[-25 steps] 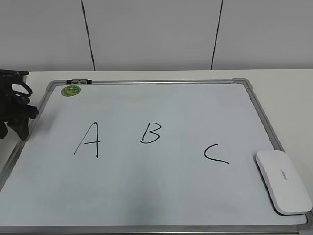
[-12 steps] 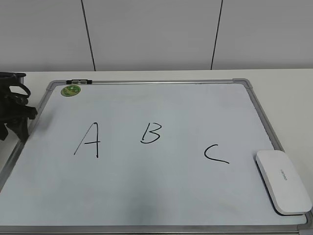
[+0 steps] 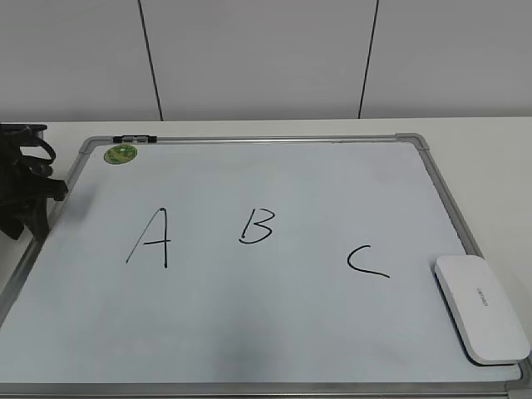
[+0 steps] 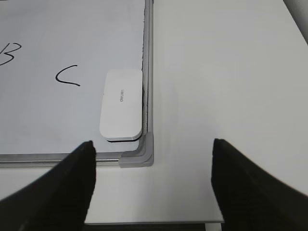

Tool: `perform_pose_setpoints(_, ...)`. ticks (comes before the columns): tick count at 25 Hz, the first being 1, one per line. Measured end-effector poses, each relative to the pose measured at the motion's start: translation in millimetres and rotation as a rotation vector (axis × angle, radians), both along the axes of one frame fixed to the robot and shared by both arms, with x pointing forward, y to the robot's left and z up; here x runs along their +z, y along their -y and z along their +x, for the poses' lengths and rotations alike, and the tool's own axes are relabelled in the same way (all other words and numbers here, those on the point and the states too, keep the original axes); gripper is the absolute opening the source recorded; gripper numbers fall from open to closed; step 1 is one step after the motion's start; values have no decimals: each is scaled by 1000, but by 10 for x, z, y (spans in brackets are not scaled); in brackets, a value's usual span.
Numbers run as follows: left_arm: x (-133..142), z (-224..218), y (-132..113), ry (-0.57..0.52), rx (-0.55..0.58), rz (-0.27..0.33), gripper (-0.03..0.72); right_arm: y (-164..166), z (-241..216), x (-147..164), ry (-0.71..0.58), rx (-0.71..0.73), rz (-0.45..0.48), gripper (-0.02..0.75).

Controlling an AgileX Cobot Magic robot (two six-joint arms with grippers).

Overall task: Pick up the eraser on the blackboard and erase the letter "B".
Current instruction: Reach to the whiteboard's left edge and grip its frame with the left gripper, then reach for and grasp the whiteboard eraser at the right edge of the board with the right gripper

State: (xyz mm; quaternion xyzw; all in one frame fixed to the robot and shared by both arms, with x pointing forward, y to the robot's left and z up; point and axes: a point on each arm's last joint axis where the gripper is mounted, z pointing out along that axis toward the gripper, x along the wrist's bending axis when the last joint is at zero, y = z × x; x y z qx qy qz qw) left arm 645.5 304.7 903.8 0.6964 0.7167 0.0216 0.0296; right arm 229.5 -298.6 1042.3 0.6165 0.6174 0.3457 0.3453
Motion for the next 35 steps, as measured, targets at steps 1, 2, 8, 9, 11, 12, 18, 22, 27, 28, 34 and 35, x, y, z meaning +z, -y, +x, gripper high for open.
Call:
perform_pose_setpoints(1,0,0,7,0,-4,-7,266,0,0,0,0,0,0,555)
perform_pose_setpoints(2,-10,0,15,-2,-12,-15,221,0,0,0,0,0,0,555)
perform_pose_setpoints(8,-9,-3,35,-4,-12,-38,34,0,0,0,0,0,0,555)
perform_pose_setpoints(9,-9,-3,37,-4,-11,-40,31,-5,0,0,0,4,5,555)
perform_pose_setpoints(11,-9,-2,38,-4,-10,-41,29,-24,0,1,0,16,24,555)
perform_pose_setpoints(12,-9,-2,38,-4,-10,-41,29,-36,-5,12,4,24,36,555)
perform_pose_setpoints(18,-9,-2,39,-4,-9,-43,29,-73,268,219,-147,50,68,555)
perform_pose_setpoints(22,-9,-2,42,-4,-6,-46,30,-141,556,389,-261,101,127,555)
perform_pose_setpoints(27,-9,-4,40,-6,-1,-51,33,-223,904,410,-413,135,203,555)
perform_pose_setpoints(28,-9,-4,40,-6,-1,-51,34,-230,990,377,-455,133,207,555)
perform_pose_setpoints(34,-8,-4,41,-6,0,-53,41,-275,1417,197,-598,130,208,555)
perform_pose_setpoints(35,-8,-4,41,-6,0,-53,43,-277,1498,156,-625,124,206,555)
